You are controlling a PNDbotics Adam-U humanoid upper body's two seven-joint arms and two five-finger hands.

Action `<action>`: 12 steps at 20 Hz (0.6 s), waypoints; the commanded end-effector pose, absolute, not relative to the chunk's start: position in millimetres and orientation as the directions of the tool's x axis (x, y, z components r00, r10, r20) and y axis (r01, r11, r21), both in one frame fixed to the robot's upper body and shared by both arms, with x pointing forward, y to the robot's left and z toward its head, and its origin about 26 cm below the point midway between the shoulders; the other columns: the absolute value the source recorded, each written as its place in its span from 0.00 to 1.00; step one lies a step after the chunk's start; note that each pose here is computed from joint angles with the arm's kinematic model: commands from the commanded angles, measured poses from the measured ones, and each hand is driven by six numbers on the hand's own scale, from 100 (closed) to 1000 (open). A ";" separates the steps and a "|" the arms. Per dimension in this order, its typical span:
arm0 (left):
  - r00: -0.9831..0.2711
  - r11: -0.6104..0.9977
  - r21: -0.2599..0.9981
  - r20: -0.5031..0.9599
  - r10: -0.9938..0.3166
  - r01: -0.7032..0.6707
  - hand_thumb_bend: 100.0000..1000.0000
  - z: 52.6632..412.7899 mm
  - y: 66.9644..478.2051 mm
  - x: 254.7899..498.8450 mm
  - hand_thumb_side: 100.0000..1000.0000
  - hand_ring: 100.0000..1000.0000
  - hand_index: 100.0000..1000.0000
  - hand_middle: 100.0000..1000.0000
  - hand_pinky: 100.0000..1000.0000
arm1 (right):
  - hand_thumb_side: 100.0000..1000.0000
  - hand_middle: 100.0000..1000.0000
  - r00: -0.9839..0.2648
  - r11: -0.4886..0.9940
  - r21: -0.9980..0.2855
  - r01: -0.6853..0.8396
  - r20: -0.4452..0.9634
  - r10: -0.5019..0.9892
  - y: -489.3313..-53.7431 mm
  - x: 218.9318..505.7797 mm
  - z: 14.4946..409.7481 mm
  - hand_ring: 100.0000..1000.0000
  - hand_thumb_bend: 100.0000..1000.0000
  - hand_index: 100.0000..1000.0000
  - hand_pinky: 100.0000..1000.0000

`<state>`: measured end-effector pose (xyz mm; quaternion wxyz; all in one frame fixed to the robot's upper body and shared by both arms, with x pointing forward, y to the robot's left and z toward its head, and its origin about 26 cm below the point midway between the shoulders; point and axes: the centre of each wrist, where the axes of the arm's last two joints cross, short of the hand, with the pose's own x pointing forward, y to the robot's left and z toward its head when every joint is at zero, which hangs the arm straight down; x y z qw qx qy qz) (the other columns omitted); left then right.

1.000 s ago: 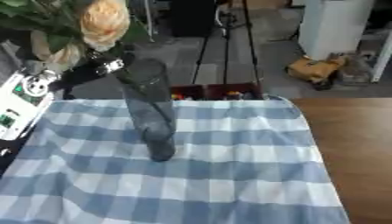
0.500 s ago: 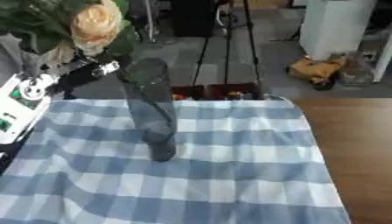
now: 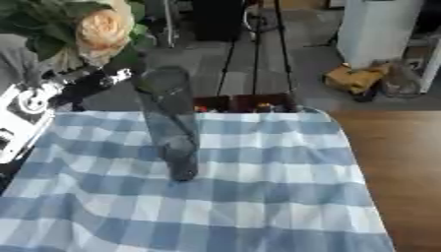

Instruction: Arrange flowers into the vase.

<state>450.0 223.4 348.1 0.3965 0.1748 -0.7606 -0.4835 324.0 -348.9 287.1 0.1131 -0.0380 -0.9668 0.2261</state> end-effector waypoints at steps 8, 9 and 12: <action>-0.638 0.455 0.888 0.389 -0.665 0.068 0.33 361.9 238.7 442.4 0.96 1.00 1.00 1.00 0.92 | 1.00 0.73 -0.978 0.891 -0.453 0.036 0.169 0.126 -346.7 317.5 297.3 0.75 0.00 0.76 0.63; -0.638 0.451 0.890 0.387 -0.665 0.068 0.33 361.5 239.4 442.0 0.96 1.00 1.00 1.00 0.92 | 1.00 0.73 -0.977 0.891 -0.453 0.036 0.170 0.125 -346.5 317.4 297.3 0.75 0.00 0.76 0.63; -0.637 0.444 0.894 0.380 -0.670 0.067 0.33 360.1 241.9 440.9 0.95 1.00 1.00 1.00 0.92 | 1.00 0.73 -0.977 0.892 -0.451 0.036 0.171 0.126 -346.5 317.0 297.4 0.75 0.00 0.76 0.63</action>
